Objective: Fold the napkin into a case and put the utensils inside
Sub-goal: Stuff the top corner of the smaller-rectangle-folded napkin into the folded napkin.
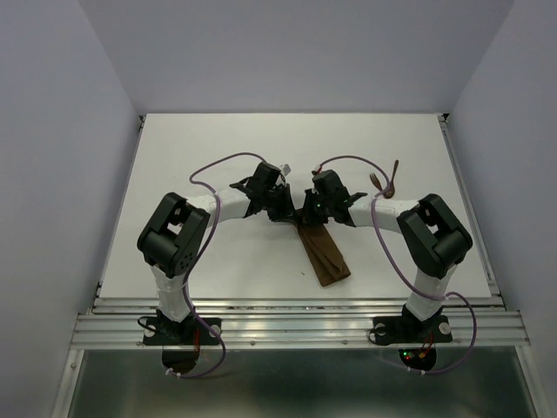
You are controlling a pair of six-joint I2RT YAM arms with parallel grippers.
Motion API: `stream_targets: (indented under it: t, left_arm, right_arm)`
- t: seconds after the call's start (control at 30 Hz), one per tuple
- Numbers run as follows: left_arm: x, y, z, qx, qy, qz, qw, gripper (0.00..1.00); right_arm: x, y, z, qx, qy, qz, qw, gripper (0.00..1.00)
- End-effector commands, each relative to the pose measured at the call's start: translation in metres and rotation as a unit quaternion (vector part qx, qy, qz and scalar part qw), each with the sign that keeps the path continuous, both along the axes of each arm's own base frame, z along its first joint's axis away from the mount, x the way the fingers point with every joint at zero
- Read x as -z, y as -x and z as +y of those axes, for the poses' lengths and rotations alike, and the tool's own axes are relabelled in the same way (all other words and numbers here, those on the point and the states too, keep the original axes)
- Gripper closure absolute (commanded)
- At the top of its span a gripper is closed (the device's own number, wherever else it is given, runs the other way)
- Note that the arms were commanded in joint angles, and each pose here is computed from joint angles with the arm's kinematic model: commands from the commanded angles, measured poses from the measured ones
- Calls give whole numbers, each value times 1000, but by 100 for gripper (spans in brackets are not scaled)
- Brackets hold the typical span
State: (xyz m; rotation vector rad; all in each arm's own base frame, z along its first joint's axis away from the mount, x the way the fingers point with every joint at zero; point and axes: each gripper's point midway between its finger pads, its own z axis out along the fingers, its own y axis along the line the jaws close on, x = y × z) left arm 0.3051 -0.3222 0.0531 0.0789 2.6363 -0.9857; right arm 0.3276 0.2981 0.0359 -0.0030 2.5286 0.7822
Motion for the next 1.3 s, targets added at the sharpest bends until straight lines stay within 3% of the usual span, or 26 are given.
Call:
stream_targets:
  t: [0.0, 0.2, 0.33, 0.5, 0.63, 0.87, 1.03, 1.27]
  left_arm:
    - [-32, 2, -15, 23, 39, -24, 999, 100]
    - [-31, 0, -15, 21, 39, -23, 999, 100]
    - [-30, 1, -16, 26, 40, -23, 999, 100]
    - [-28, 0, -16, 27, 39, -19, 999, 100]
    - [-30, -2, -18, 26, 41, -20, 999, 100]
    - [-27, -4, -19, 23, 39, -17, 999, 100]
    - [-28, -5, -19, 23, 39, -17, 999, 100]
    - [-27, -4, -18, 23, 38, -16, 999, 100]
  right_arm:
    - [-30, -13, 17, -5, -40, -44, 998, 99]
    - [-62, -4, 5, -9, -37, -73, 997, 99]
    - [-77, 0, -1, -5, -41, -90, 995, 93]
    - [-66, 13, -16, -6, -5, -68, 998, 92]
    - [-49, 22, -24, -23, 22, -57, 998, 78]
    - [-25, 34, -37, -38, 60, -37, 997, 76]
    - [-21, 40, -35, -60, 66, -34, 995, 67]
    - [-21, 38, -29, -67, 55, -34, 996, 67]
